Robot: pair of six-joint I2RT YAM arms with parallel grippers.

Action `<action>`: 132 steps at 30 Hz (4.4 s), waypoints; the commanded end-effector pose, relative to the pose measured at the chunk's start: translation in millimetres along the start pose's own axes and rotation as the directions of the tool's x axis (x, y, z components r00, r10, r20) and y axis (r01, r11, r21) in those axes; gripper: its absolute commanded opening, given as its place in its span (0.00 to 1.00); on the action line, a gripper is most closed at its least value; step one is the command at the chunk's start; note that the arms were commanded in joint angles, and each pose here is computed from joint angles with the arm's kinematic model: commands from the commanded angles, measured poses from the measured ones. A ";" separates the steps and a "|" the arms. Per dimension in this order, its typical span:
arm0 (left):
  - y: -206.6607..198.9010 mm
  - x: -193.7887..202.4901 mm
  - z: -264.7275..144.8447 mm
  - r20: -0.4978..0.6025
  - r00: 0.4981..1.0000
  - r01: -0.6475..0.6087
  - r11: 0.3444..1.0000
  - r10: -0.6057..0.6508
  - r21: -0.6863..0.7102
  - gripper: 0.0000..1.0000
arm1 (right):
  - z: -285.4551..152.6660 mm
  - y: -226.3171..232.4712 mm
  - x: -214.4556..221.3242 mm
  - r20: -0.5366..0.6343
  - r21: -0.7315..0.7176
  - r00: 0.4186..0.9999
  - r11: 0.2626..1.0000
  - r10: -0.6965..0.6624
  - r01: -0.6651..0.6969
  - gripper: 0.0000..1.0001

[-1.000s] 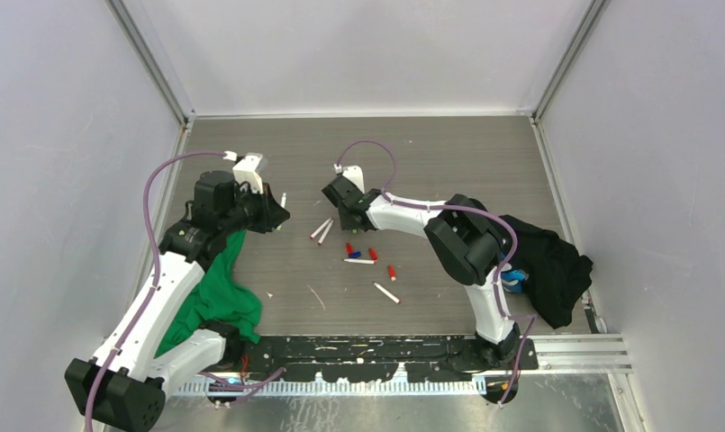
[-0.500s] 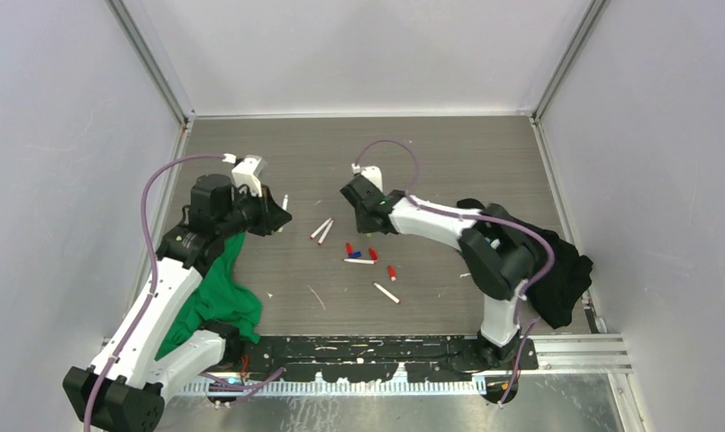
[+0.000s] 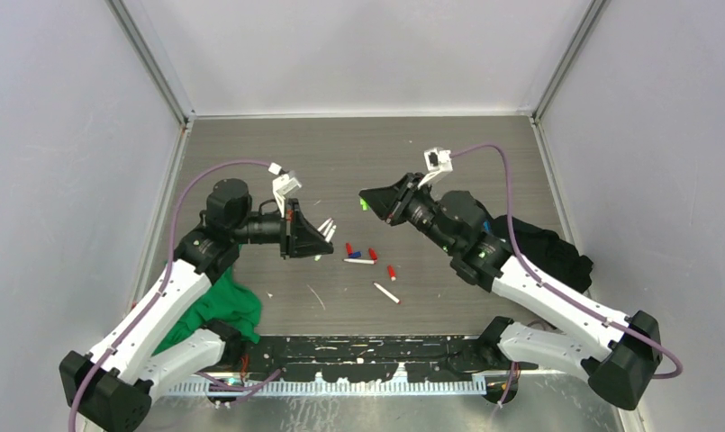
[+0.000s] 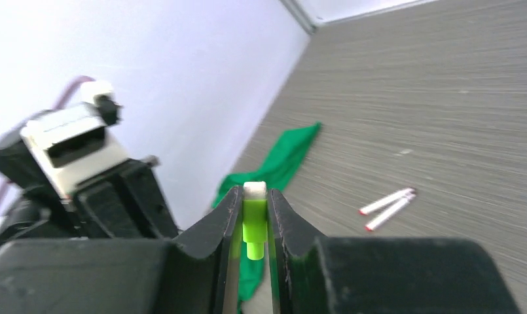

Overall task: Insert the pens into the pen caps
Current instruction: Pick up the pen cap from the center of the board, then press the pen cap onto the pen.

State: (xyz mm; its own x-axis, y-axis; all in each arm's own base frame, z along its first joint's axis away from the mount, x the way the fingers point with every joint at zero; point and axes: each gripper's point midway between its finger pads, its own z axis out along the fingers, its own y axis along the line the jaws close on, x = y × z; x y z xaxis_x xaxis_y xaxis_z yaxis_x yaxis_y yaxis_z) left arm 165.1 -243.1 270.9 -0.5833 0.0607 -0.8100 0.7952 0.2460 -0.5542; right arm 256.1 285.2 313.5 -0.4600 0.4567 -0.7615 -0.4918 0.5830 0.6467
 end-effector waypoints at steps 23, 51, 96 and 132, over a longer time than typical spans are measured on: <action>-24.7 -2.9 5.1 -0.010 0.998 -0.055 0.991 0.056 0.125 0.00 | -17.7 89.4 -13.4 0.154 -0.450 0.963 0.884 0.221 -0.131 0.01; -25.4 -6.7 2.2 0.017 0.996 -0.084 0.991 0.082 0.102 0.00 | -9.7 83.1 11.5 0.114 -0.410 0.971 0.901 0.208 -0.145 0.01; -4.7 -28.9 -7.9 0.118 0.987 -0.102 0.992 0.109 -0.069 0.00 | -14.6 77.7 52.3 0.126 -0.345 0.955 0.914 0.270 -0.213 0.01; -5.7 -39.5 -22.1 0.185 0.966 -0.160 0.980 0.180 -0.121 0.00 | -64.2 92.2 227.3 -0.360 -0.350 0.932 0.919 0.046 -0.181 0.01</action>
State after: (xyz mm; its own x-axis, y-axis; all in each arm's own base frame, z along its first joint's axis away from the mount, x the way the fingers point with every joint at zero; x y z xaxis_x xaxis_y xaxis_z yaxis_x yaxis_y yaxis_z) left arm 130.4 -224.8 250.8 -0.6493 0.0933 -0.7548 0.7436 0.2863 -0.6042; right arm 163.0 360.4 292.1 -0.4831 0.6632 -0.5716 -0.5564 0.2715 0.7853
